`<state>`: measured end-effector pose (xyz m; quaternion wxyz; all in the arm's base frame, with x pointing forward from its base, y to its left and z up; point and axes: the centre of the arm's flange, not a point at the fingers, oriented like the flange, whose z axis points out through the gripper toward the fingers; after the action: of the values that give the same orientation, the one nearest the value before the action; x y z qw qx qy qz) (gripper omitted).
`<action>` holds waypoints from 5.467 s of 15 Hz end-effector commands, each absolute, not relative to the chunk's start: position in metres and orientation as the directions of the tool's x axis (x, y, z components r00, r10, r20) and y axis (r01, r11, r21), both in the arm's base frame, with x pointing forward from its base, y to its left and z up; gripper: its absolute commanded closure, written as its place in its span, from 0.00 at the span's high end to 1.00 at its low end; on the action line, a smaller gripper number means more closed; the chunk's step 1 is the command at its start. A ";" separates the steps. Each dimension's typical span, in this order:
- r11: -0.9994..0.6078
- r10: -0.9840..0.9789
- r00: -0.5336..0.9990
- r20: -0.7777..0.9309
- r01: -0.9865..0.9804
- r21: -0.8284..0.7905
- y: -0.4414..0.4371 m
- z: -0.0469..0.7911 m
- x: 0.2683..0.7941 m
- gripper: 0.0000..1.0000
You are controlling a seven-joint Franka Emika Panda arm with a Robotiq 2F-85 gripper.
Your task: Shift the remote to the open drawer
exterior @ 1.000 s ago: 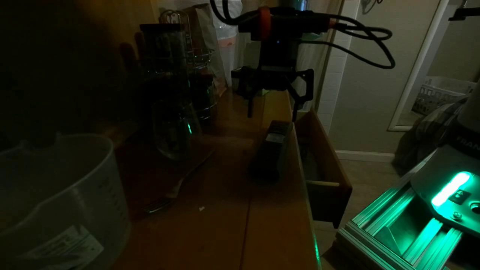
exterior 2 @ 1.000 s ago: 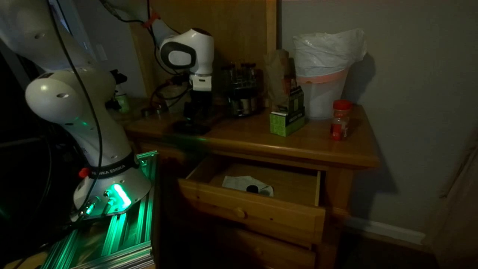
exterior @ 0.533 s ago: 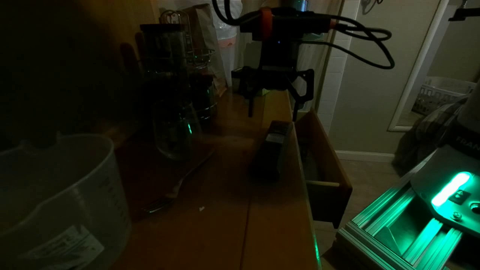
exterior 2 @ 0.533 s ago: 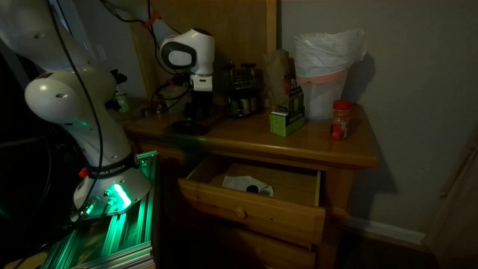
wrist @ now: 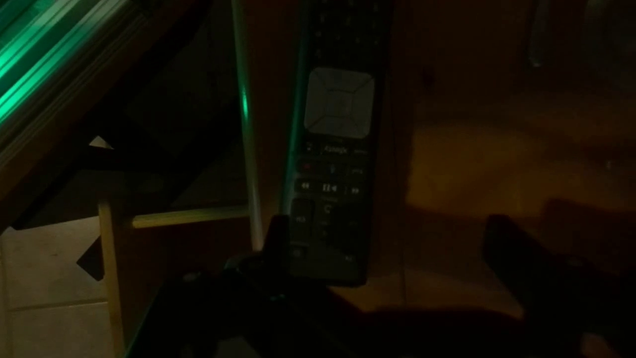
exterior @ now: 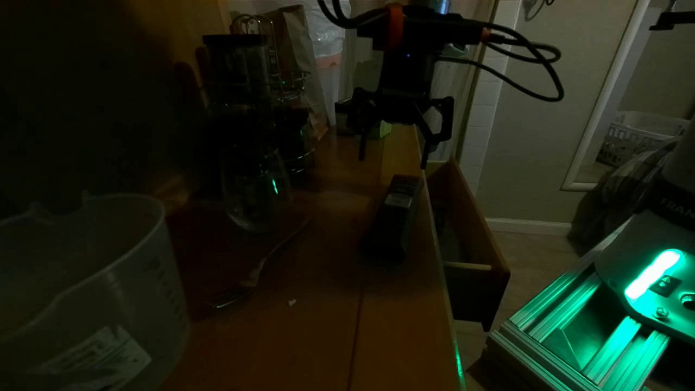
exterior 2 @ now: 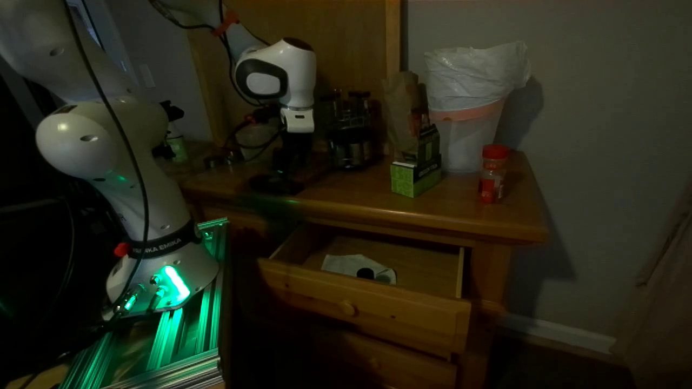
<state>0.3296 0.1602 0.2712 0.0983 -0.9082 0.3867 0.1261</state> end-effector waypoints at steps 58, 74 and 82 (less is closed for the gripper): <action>-0.640 -0.763 0.646 -0.001 -0.756 0.139 0.158 0.249 0.422 0.85; -0.650 -0.746 0.626 -0.226 -0.759 0.044 0.131 0.246 0.422 0.31; -0.695 -0.719 0.689 -0.096 -0.706 0.135 0.021 0.305 0.436 0.31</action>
<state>0.4358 0.0641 0.2783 -0.0223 -0.9104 0.4060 0.0763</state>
